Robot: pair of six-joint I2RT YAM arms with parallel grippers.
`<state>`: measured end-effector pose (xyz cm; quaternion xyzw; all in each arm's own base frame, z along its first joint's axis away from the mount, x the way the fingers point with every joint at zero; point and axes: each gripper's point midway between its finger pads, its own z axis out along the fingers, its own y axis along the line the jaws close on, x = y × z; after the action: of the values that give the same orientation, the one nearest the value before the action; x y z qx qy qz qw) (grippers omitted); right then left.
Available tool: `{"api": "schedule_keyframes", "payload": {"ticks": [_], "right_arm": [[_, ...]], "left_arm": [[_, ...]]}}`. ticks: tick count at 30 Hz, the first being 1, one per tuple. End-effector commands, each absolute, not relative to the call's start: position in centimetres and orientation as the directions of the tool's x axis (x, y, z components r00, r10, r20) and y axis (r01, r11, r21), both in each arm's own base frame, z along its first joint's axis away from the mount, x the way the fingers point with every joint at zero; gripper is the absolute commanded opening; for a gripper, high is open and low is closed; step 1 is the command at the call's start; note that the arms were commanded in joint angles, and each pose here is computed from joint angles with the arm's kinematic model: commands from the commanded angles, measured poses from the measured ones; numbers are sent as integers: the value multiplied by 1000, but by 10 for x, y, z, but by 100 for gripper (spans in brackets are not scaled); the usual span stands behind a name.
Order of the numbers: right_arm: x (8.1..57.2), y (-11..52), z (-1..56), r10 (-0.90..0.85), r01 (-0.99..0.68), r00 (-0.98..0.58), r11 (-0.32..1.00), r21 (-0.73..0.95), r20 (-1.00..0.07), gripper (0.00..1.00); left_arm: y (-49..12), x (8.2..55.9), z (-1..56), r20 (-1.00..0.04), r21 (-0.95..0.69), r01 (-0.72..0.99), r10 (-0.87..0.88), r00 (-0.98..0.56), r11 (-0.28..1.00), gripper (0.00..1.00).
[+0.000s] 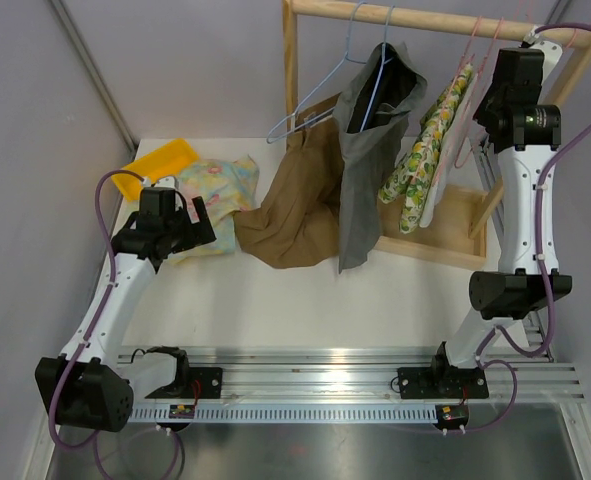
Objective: Remove the skirt from the hanger
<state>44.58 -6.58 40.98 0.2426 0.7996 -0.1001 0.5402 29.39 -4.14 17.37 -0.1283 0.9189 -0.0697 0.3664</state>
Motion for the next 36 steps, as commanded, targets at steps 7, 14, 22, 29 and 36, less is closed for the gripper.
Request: {"api": "schedule_keyframes", "payload": {"ticks": [7, 14, 22, 29, 36], "right_arm": [[415, -66, 404, 288, 517, -308, 851, 95, -907, 21], [369, -71, 424, 294, 538, -253, 835, 119, -922, 99], [327, -45, 467, 325, 402, -199, 887, 226, -924, 99], [318, -11, 485, 348, 222, -200, 927, 303, -916, 99], [353, 49, 459, 402, -40, -354, 896, 443, -845, 100]], "left_arm": [[-42, 296, 178, -675, -216, -189, -287, -680, 958, 99], [-45, 295, 178, -675, -212, -181, -278, -684, 960, 99], [-44, 294, 182, -685, -210, -179, -276, -675, 961, 99], [-45, 294, 184, -689, -215, -176, -277, -670, 961, 99], [-44, 292, 186, -692, -215, -178, -278, -666, 960, 99]]}}
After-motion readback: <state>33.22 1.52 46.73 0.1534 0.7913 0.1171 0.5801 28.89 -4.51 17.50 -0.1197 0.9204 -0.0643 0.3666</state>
